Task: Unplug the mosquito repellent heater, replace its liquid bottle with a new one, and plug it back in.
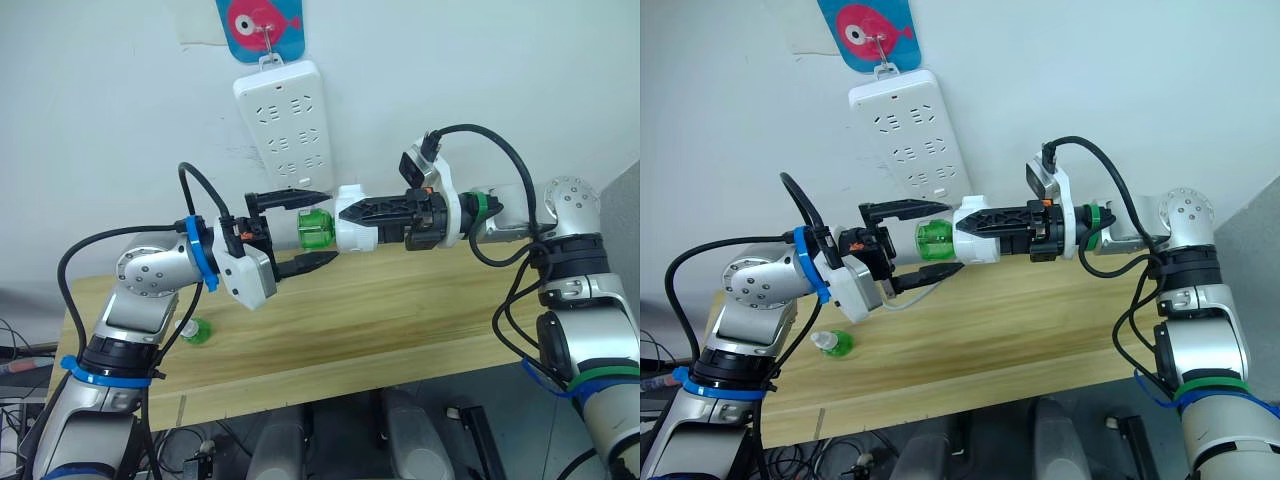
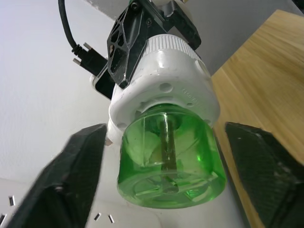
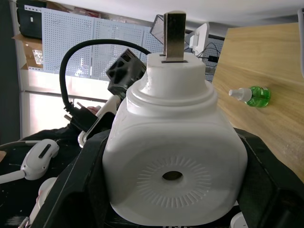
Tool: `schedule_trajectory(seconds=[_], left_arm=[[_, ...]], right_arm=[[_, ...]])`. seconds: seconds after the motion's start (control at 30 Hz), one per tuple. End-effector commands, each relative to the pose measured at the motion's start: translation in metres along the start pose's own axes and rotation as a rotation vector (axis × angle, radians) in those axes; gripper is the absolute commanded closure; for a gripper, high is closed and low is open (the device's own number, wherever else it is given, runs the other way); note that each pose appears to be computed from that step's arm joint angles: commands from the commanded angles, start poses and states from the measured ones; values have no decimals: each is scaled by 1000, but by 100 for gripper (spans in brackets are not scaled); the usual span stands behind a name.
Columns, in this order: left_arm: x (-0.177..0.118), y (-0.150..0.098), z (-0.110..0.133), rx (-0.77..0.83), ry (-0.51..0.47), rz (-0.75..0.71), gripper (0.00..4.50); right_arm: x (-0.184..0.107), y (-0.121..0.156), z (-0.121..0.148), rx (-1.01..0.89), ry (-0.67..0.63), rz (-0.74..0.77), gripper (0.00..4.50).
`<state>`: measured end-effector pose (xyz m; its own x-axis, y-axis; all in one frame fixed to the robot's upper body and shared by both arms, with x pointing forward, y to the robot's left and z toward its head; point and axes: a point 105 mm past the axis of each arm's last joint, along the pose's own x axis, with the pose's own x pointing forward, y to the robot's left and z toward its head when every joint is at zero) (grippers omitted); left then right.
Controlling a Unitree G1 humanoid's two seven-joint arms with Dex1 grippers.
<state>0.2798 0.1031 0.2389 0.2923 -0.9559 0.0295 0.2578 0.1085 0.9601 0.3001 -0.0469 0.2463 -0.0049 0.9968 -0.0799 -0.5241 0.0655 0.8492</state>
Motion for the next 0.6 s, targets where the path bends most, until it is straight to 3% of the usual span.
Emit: schedule_trajectory(seconds=[0.03,0.07,0.2,0.6], left_arm=[[-1,7,11,17,-32,18,190],[-1,7,12,16,-32,18,220],[-1,10,12,-11,-31,28,224],[-9,8,23,-473,-112,-76,224]], right_arm=[[-4,12,3,-36,-14,45,149],[-4,12,2,-35,-14,44,149],[-4,12,2,-35,-12,41,149],[-6,10,-16,-73,77,4,149]])
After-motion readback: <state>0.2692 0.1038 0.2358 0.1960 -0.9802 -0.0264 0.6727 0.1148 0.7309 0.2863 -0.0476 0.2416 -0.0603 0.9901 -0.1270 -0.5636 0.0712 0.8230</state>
